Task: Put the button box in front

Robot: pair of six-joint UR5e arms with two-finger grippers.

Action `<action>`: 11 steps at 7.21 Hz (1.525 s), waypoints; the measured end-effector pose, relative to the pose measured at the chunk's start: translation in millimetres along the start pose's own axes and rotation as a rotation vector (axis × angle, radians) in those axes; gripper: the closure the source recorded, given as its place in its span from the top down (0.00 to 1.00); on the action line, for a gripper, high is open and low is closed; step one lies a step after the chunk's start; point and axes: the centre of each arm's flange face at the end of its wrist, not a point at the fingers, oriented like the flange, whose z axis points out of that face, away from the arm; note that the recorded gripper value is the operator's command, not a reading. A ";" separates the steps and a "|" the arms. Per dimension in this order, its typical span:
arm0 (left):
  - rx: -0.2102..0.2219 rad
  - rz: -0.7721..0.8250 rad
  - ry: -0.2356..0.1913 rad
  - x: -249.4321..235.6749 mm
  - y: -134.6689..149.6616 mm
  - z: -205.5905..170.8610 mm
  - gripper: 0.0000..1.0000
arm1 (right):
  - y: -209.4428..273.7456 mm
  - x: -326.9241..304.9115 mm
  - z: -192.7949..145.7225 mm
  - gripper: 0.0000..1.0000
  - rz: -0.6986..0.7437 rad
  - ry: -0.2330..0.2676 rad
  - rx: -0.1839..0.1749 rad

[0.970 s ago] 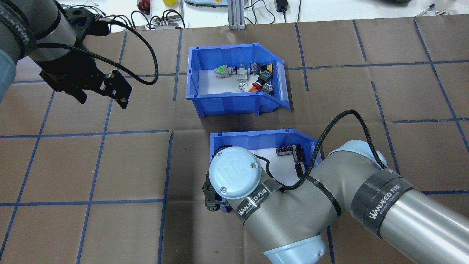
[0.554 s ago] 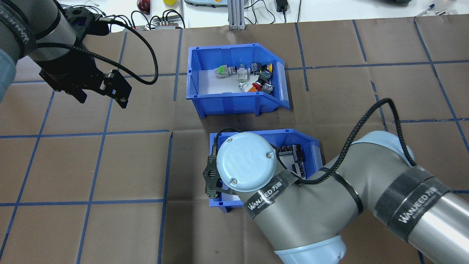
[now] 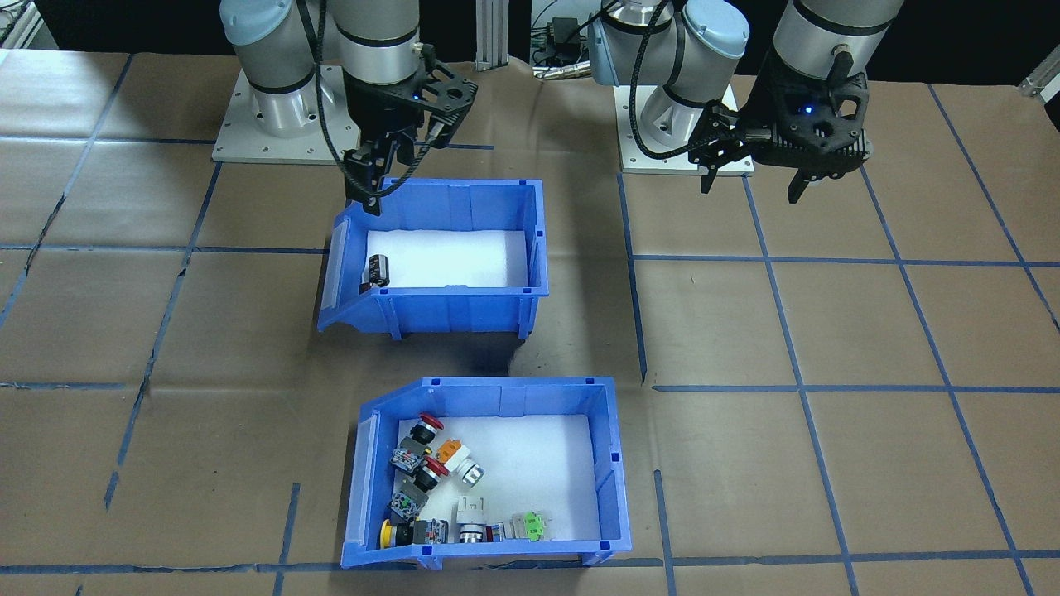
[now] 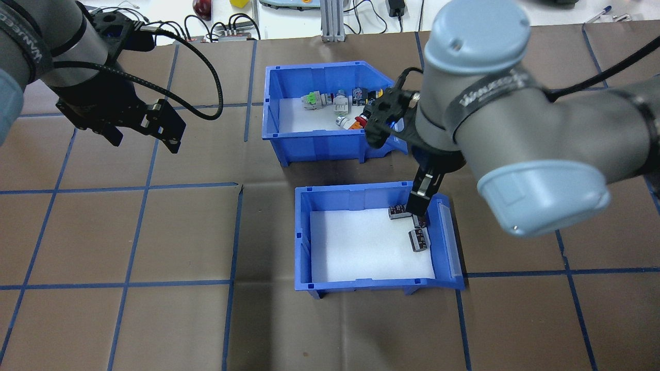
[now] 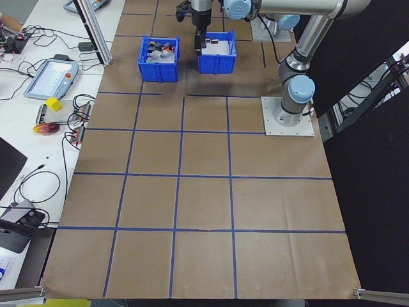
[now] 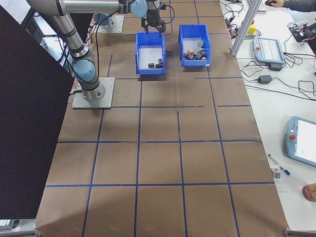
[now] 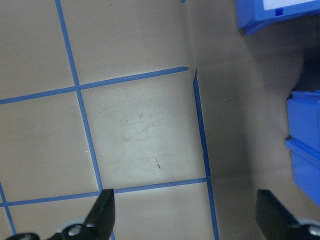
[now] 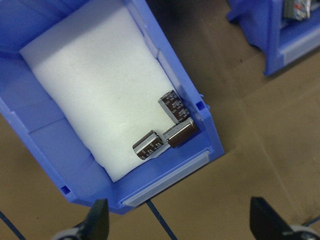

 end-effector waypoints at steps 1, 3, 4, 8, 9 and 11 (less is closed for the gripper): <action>0.000 0.001 0.000 0.0 0.1 -0.1 0.99 | 16.1 30.4 -11.7 1.00 0.186 -0.028 0.006; 0.002 0.001 0.000 0.0 0.2 -0.5 0.99 | 41.1 60.9 -21.9 1.00 0.641 -0.066 0.000; 0.002 -0.001 0.001 0.0 -0.3 -0.4 0.99 | 44.1 67.3 -26.1 1.00 0.832 -0.063 0.006; 0.002 -0.002 -0.002 -0.7 -2.2 -1.3 0.99 | 29.3 99.0 -33.9 1.00 1.060 -0.033 0.036; 0.003 -0.002 -0.003 -1.2 -4.0 -2.2 0.99 | 26.7 103.6 -30.9 1.00 1.060 -0.035 0.027; -0.004 -0.006 -0.001 -0.8 -3.6 1.4 0.99 | 25.8 105.7 -28.2 1.00 1.055 -0.035 0.017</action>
